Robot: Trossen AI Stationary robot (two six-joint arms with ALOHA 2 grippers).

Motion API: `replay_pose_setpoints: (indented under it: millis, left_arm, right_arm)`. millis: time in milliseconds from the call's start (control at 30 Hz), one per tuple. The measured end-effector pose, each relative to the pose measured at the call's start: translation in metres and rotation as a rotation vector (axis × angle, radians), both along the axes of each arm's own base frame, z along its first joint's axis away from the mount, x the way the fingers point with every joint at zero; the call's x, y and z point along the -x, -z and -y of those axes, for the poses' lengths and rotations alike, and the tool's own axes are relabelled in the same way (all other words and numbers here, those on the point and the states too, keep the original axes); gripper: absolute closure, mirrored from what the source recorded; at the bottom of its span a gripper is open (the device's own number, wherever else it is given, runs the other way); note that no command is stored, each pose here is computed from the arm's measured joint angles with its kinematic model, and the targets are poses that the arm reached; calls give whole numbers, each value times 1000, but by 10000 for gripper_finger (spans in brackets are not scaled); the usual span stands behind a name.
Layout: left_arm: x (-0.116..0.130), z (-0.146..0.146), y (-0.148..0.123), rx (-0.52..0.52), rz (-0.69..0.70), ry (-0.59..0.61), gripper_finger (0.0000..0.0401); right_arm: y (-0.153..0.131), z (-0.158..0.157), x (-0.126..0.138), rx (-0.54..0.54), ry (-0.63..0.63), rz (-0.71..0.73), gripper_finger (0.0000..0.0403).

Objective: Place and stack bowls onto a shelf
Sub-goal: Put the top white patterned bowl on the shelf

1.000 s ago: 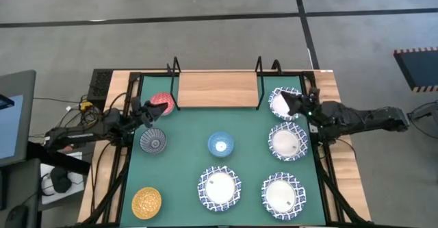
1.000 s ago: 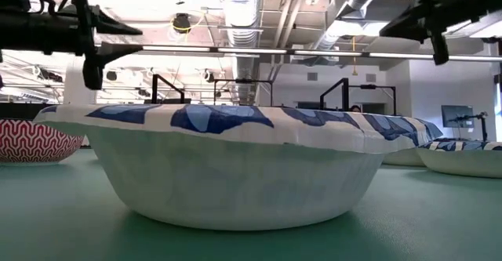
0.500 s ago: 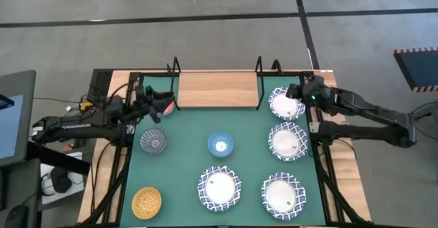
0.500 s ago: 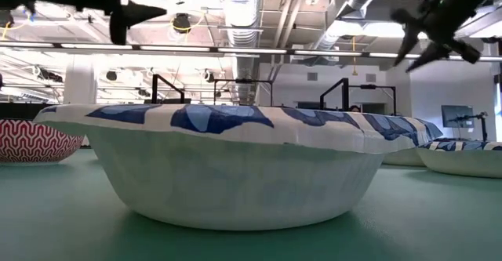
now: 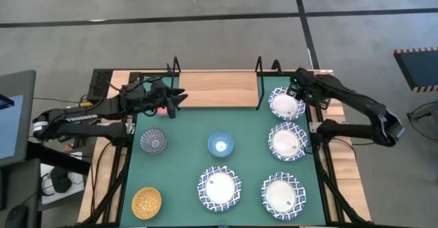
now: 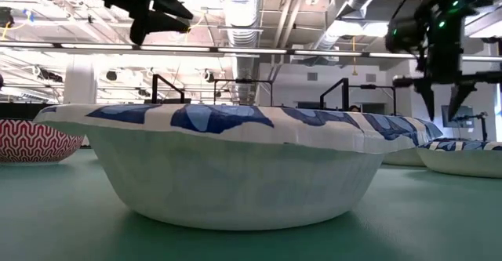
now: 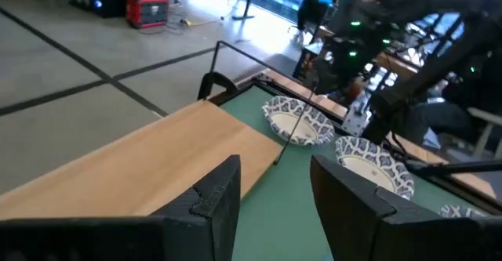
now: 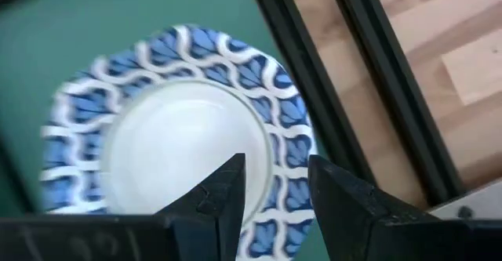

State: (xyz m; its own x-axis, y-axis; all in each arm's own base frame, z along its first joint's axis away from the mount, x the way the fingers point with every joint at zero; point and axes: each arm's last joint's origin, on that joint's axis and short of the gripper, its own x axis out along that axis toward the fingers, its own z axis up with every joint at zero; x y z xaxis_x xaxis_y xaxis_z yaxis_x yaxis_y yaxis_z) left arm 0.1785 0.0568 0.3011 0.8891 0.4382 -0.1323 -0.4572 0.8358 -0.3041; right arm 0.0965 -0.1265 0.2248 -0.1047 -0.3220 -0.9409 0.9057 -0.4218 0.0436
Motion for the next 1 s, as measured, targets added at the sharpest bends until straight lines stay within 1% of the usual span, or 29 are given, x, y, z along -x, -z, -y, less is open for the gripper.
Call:
replay_pose_setpoints:
  millis: [133,300,433,667,800,900,1000]
  left_arm:
    - [-6,-1,2,-9,-29,15,262]
    - [-7,-2,4,-8,-39,15,262]
    - [-7,-2,3,-9,-37,15,262]
    - [-7,-2,3,-10,-39,15,262]
    - [-7,-2,3,-10,-39,14,262]
    - [-7,-2,3,-10,-39,13,262]
    - [-7,-2,3,-10,-38,12,262]
  right_arm:
    - [17,13,-2,-129,-32,-71,238]
    - [36,25,-4,-240,-53,-143,238]
    - [48,33,-4,-303,-61,-189,238]
    - [64,43,-8,-355,-127,-214,241]
    - [68,46,-10,-362,-163,-202,266]
    - [66,46,-10,-361,-176,-201,299]
    - [58,43,-8,-330,-187,-185,334]
